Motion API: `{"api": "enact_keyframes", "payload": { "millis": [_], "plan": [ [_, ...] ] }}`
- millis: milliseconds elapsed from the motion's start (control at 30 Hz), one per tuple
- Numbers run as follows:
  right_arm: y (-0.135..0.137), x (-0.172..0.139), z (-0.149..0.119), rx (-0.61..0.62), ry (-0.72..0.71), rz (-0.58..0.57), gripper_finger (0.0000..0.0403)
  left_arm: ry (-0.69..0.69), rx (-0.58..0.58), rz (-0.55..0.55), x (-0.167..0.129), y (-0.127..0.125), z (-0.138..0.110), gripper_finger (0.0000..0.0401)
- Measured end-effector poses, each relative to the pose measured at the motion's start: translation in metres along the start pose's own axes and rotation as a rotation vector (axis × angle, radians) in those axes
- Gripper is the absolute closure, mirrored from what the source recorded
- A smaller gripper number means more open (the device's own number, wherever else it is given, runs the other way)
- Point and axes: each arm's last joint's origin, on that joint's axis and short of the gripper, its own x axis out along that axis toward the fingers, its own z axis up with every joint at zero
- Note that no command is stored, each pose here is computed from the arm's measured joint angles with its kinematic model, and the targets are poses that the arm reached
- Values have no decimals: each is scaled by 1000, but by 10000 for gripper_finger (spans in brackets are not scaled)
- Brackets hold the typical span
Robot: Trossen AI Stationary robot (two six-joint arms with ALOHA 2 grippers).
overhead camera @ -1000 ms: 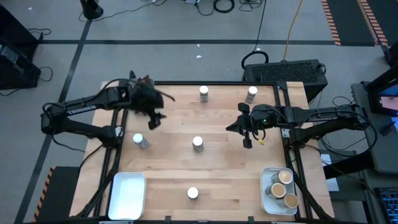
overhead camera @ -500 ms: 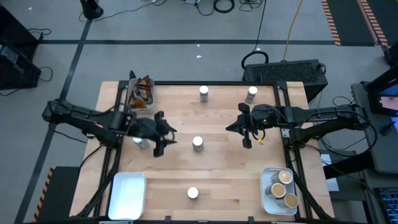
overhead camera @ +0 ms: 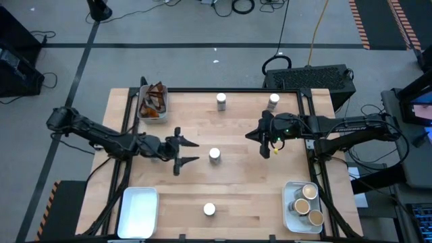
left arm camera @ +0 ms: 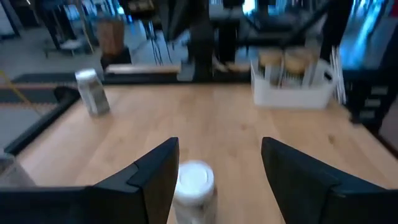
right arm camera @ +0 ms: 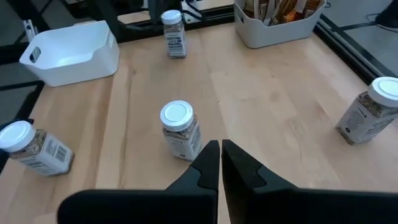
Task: Sort spices by type
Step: Put the white seasoning bottle into the bottom left white bin
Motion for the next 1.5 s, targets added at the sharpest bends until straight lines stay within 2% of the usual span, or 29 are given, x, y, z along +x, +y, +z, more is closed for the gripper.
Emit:
{"api": "enact_keyframes", "payload": {
  "millis": [167, 267, 500, 667, 833, 967, 1100, 1200, 1300, 1500],
  "plan": [
    [2, 0, 0, 2, -2, 7, 403, -8, 5, 51, 15, -2, 3, 168],
    [3, 0, 0, 0, -3, 11, 403, 41, 65, 73, 31, -6, 12, 168],
    [3, 0, 0, -15, 0, 12, 403, 291, 142, 99, 66, 3, 58, 168],
    [3, 0, -1, -34, 3, 16, 403, 479, 134, -7, 86, 21, 74, 168],
    [3, 0, -1, -85, 9, 17, 403, 619, 152, 15, 98, 37, 86, 168],
    [3, 0, -1, -113, 8, 16, 403, 671, 182, 1, 113, 39, 80, 157],
    [3, 0, -1, -130, 11, 18, 403, 731, 200, -24, 130, 36, 63, 124],
    [2, 0, -2, -132, 21, 17, 403, 744, 230, -25, 137, 34, 59, 97],
    [2, 0, -4, -140, 41, 15, 403, 747, 201, -44, 141, 33, 57, 83],
    [2, 0, -6, -154, 63, 13, 403, 770, 131, -89, 145, 32, 49, 81]
  ]
}}
